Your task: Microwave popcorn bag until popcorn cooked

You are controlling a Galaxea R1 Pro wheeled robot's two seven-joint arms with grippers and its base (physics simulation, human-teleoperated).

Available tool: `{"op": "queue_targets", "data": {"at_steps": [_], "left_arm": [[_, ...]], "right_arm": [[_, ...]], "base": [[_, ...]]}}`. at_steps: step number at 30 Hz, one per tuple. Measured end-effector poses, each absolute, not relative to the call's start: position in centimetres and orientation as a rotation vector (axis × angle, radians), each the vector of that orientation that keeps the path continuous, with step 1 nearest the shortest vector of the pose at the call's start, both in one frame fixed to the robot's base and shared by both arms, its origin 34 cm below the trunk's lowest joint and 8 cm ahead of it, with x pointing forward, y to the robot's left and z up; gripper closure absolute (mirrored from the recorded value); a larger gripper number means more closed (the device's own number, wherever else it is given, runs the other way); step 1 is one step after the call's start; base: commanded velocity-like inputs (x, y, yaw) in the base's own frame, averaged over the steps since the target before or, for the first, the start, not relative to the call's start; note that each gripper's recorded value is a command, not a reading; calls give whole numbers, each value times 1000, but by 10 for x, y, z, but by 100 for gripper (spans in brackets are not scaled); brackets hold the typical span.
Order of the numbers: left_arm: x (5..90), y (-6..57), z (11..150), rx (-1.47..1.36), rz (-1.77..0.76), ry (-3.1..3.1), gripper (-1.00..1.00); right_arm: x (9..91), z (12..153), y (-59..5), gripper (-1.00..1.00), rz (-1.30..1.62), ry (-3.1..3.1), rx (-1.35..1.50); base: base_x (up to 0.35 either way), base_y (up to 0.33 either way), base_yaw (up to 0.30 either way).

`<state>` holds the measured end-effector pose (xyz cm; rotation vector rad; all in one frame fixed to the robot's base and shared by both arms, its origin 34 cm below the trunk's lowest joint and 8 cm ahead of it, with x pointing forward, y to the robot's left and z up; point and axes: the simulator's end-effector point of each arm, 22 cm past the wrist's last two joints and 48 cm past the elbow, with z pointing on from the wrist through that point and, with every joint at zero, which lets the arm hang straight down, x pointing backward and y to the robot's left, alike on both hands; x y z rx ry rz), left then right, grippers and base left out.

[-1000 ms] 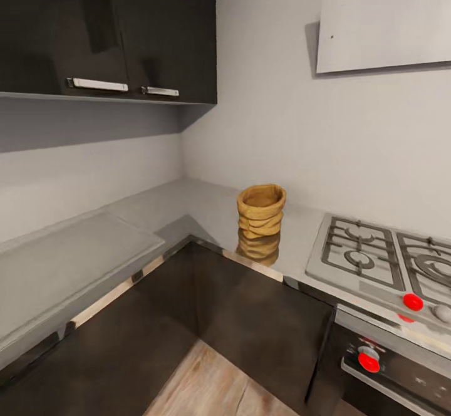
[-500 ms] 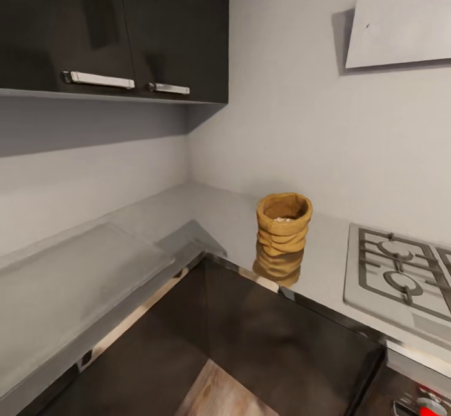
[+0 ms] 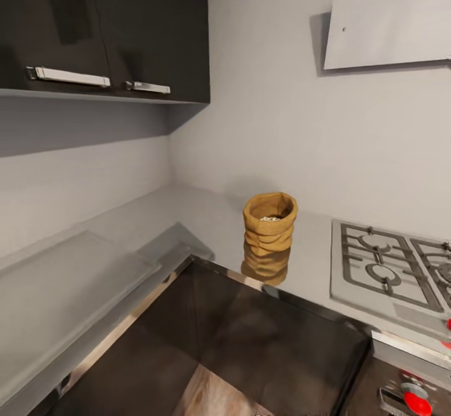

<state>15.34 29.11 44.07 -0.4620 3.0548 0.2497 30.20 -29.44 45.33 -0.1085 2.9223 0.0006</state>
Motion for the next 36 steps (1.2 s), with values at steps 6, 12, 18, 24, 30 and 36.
{"op": "queue_targets", "data": {"at_steps": [6,12,18,24,30,36], "left_arm": [[154,291,441,-455,250,3055,-100],[154,291,441,-452,249,3055,-100],[154,291,441,-452,249,3054,-100],[153,290,441,-449,243,3064,-100],[154,290,441,-445,244,3059,-100],[156,291,441,-452,247,3052,-100]], "right_arm": [[302,453,-294,-100,2,2922,-109],[302,453,-296,-100,-2,2922,-106],[302,453,-296,-100,-3,2922,-106],[302,454,-297,-100,-4,2922,-106],[302,454,-300,-100,-10,2921,-104],[302,454,-301,-100,-13,2923,-103]], "base": [[0,313,-243],[0,18,-242],[0,0,-129],[143,0,-5],[101,0,0],[-118,0,0]]}}
